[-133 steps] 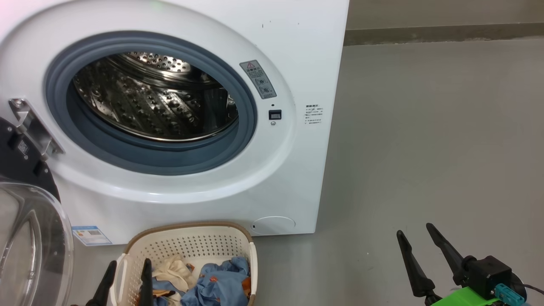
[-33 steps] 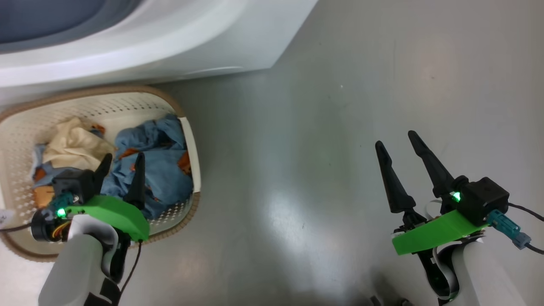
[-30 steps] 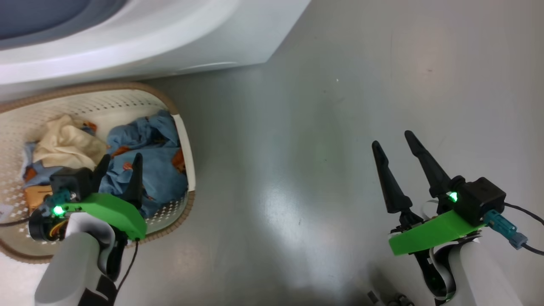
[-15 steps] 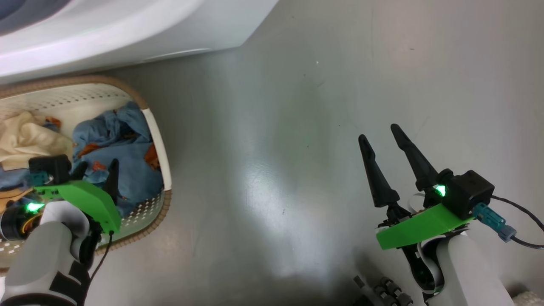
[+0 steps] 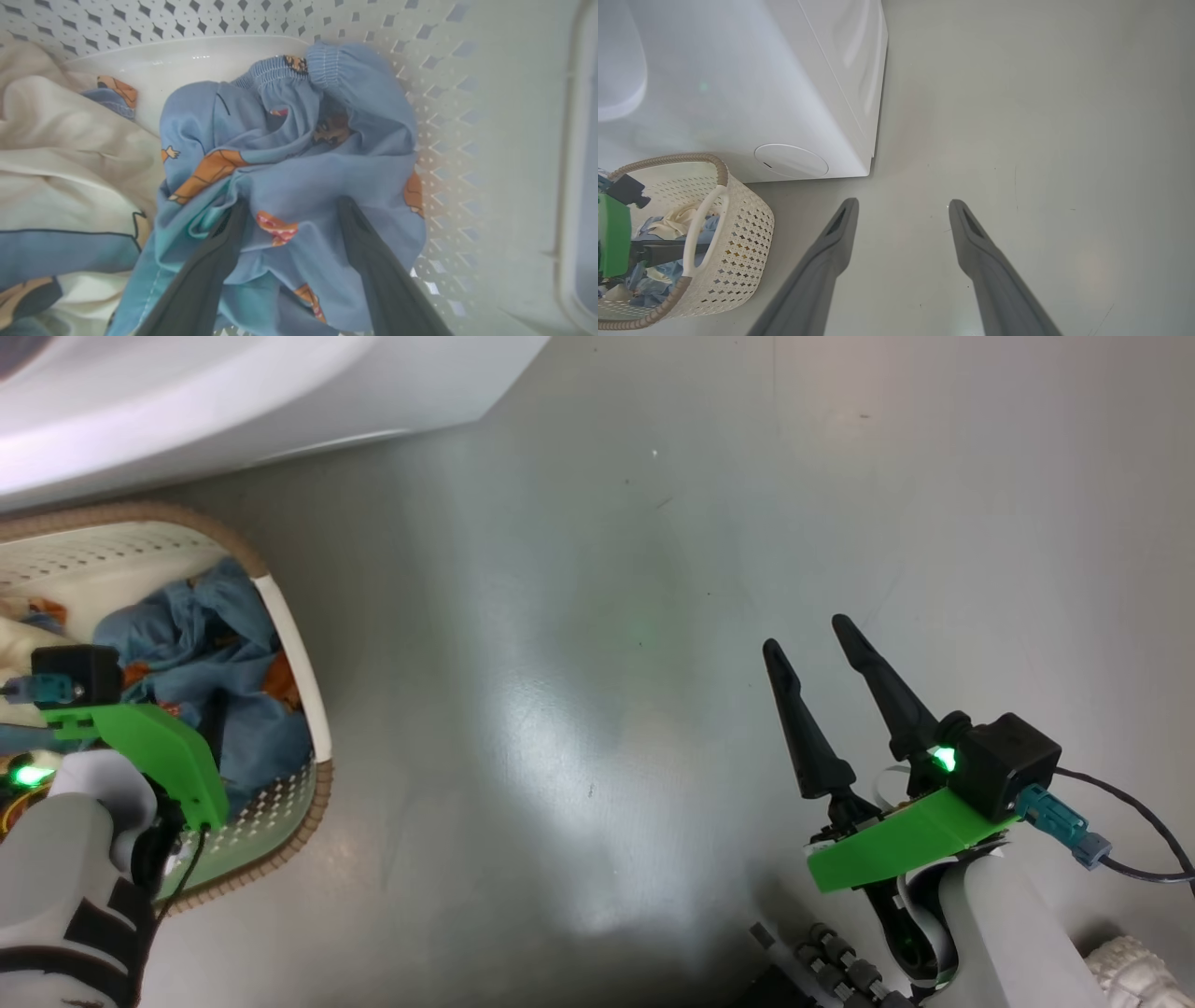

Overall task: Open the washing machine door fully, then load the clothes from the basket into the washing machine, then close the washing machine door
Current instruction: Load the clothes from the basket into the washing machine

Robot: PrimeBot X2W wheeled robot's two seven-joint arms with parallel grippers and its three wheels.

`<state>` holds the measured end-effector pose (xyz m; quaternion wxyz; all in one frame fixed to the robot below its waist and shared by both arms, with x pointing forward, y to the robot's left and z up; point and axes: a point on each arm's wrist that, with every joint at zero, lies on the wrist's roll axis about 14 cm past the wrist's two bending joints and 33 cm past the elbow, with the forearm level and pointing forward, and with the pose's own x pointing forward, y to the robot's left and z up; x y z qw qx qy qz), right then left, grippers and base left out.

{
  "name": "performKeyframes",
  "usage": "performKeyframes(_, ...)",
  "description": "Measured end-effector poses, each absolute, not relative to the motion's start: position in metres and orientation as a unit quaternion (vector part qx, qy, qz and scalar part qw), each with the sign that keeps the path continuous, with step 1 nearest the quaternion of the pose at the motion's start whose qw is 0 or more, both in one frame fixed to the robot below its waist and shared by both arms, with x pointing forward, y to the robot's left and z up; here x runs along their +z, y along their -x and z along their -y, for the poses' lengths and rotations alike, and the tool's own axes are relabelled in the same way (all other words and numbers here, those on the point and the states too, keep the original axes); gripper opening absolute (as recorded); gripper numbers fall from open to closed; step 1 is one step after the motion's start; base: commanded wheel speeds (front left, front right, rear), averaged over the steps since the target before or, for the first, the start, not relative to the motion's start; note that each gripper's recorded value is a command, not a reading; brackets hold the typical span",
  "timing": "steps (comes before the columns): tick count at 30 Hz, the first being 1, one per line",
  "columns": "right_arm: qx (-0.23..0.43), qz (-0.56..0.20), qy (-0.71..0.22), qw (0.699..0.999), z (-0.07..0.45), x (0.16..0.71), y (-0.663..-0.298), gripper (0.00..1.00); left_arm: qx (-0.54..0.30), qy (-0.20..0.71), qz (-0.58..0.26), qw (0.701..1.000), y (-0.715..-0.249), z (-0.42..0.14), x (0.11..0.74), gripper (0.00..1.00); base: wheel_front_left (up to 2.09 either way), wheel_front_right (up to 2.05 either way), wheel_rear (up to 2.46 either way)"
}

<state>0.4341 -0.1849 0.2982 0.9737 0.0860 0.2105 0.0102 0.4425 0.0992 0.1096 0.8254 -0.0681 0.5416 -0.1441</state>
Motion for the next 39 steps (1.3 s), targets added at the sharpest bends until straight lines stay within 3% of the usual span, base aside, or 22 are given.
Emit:
performKeyframes(10, 0.004, -0.214, -0.09, 0.973, 0.187, 0.297, -0.432, 1.0, -0.162, 0.035, -0.581, 0.797, -0.437, -0.098, 0.101, 1.0, 0.0, 0.0, 0.0)
performKeyframes(14, 0.003, -0.21, -0.09, 0.974, 0.188, 0.3, -0.433, 1.0, -0.168, 0.02, -0.602, 0.78, -0.428, -0.099, 0.099, 0.0, 0.0, 0.0, 0.0)
performKeyframes(21, 0.001, -0.198, -0.089, 0.976, 0.19, 0.309, -0.436, 1.0, -0.172, 0.018, -0.603, 0.779, -0.427, -0.095, 0.107, 0.0, 0.0, 0.0, 0.0)
performKeyframes(39, 0.029, -0.128, -0.086, 0.988, 0.183, 0.363, -0.452, 1.0, -0.14, 0.104, -0.468, 0.866, -0.433, -0.089, 0.183, 0.0, 0.0, 0.0, 0.0)
